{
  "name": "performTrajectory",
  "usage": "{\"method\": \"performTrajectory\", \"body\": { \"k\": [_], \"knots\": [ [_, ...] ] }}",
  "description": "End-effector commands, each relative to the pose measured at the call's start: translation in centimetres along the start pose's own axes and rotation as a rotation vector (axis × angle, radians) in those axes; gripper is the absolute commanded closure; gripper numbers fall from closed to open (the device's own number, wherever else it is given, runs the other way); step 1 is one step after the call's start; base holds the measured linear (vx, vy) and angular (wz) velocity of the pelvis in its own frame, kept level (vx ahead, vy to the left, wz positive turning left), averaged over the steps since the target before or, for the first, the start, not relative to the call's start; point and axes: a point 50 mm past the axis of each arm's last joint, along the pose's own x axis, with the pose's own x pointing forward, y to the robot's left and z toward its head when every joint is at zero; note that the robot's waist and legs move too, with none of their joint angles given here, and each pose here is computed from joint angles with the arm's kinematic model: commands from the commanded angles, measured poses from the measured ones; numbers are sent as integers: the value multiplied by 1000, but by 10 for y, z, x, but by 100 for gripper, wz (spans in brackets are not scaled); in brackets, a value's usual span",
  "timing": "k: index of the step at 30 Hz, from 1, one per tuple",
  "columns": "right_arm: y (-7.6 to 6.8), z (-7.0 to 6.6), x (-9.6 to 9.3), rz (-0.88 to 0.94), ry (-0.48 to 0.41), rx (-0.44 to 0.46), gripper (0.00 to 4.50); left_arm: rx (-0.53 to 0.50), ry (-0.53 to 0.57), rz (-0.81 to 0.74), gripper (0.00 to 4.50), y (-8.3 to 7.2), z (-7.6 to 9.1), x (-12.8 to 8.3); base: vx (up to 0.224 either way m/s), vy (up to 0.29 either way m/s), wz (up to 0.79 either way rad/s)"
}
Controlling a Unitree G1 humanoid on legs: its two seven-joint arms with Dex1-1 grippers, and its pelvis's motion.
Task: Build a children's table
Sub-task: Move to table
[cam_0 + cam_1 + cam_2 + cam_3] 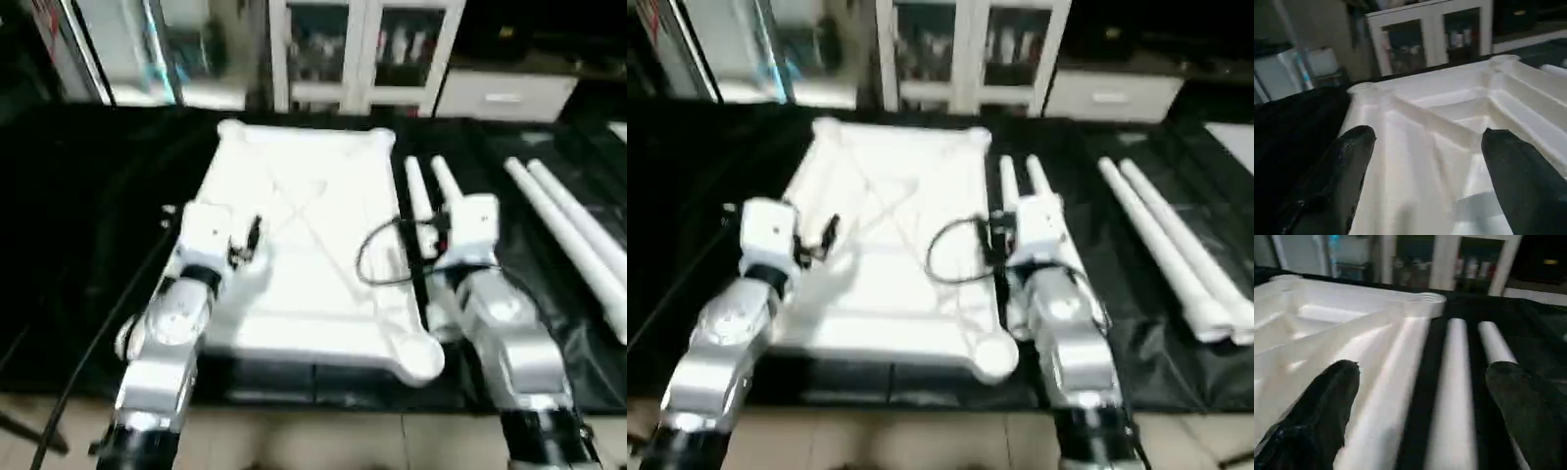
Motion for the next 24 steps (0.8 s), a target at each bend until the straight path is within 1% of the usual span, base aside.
{"method": "performTrajectory", "body": {
  "k": [1,2,3,4,5,6,7,9,11,13,15,16,17,18,21,22,24],
  "knots": [
    [-3,8,-3,19,-28,15,0,14,-25,-134,60,-14,4,3,58,-53,7],
    [-3,9,-4,33,-31,18,0,17,-30,-164,60,-17,4,2,64,-28,-6],
    [-3,15,-6,88,-59,8,0,5,-84,-262,40,-21,8,-2,64,-28,-6],
    [-1,18,-8,144,-72,0,0,-6,-80,-319,40,-22,8,-4,0,0,0],
    [-1,18,-8,145,-72,0,0,-7,-80,-321,29,-22,8,-4,29,60,-3],
    [1,22,-11,235,-86,-23,0,-23,-67,-407,21,-25,7,-6,29,60,-3],
    [3,23,-13,271,-91,-37,0,-23,-63,-442,10,-26,6,-7,26,79,-3],
    [3,25,-19,372,-90,-73,0,-17,-47,-581,10,-31,6,-13,0,76,1],
    [-3,27,-25,452,-67,-103,0,-13,-8,-733,3,-38,3,-19,-43,63,7],
    [-14,28,-29,523,-28,-150,0,9,67,-890,3,-44,-4,-22,-51,57,9],
    [-24,29,-34,590,18,-193,0,58,133,-991,3,-46,-10,-19,-55,45,11],
    [-27,28,-38,644,55,-203,0,81,162,-1038,3,-47,-13,-16,-52,29,10],
    [-28,28,-41,681,79,-206,0,94,177,-1066,3,-48,-14,-14,0,0,0],
    [-28,27,-46,743,117,-217,0,114,186,-1075,3,-48,-15,-9,0,0,0],
    [-28,25,-57,854,186,-238,0,139,204,-1086,3,-47,-16,3,0,0,0],
    [-28,27,-60,889,204,-238,0,168,229,-1086,3,-46,-17,13,0,0,0],
    [-28,29,-61,900,207,-237,0,186,239,-1083,3,-45,-17,17,0,0,0]
  ]
}}
